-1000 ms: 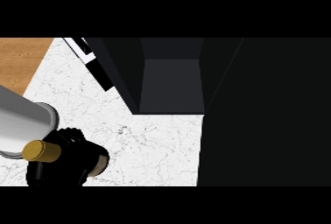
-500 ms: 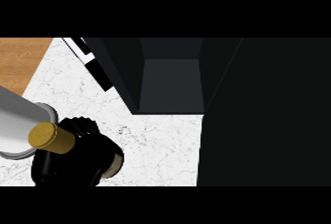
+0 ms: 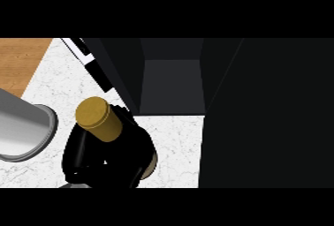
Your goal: Pick up the wine, place it into the cabinet and close the cabinet
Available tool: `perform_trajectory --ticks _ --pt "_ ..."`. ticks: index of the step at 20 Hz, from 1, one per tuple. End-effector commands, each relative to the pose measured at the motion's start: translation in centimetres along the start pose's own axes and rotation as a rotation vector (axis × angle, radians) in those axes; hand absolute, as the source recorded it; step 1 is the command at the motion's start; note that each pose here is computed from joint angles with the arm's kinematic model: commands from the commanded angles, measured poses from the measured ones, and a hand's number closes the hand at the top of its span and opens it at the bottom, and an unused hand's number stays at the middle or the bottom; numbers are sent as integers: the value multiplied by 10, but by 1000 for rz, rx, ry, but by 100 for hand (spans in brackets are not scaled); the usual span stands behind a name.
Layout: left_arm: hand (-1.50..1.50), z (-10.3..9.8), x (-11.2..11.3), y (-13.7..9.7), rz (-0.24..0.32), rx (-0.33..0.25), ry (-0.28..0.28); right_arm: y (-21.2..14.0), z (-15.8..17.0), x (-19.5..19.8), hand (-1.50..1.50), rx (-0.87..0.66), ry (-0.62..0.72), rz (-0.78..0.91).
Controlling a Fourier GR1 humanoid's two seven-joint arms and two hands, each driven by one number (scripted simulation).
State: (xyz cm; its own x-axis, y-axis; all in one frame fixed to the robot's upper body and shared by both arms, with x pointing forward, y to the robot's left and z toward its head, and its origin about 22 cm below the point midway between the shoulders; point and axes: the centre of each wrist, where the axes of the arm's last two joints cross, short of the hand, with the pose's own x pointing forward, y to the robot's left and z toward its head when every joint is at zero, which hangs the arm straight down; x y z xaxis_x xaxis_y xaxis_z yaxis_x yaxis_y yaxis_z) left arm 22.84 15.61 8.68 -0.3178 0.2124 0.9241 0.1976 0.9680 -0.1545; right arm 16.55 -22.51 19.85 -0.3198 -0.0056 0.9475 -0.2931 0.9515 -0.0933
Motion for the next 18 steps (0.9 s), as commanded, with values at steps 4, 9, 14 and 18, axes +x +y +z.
perform_trajectory --ticks 4,9,14,18 --pt "150 -29 30 -51 19 -9 5 -7 14 3 -150 2 -36 -52" --pt "150 -40 13 -61 15 12 3 -5 17 14 -150 22 -42 -27" --pt "150 -52 6 -92 -46 41 -13 -6 19 11 -150 34 -64 -32" --pt "150 -65 13 -96 -29 78 -12 -12 25 23 -150 37 -60 -21"
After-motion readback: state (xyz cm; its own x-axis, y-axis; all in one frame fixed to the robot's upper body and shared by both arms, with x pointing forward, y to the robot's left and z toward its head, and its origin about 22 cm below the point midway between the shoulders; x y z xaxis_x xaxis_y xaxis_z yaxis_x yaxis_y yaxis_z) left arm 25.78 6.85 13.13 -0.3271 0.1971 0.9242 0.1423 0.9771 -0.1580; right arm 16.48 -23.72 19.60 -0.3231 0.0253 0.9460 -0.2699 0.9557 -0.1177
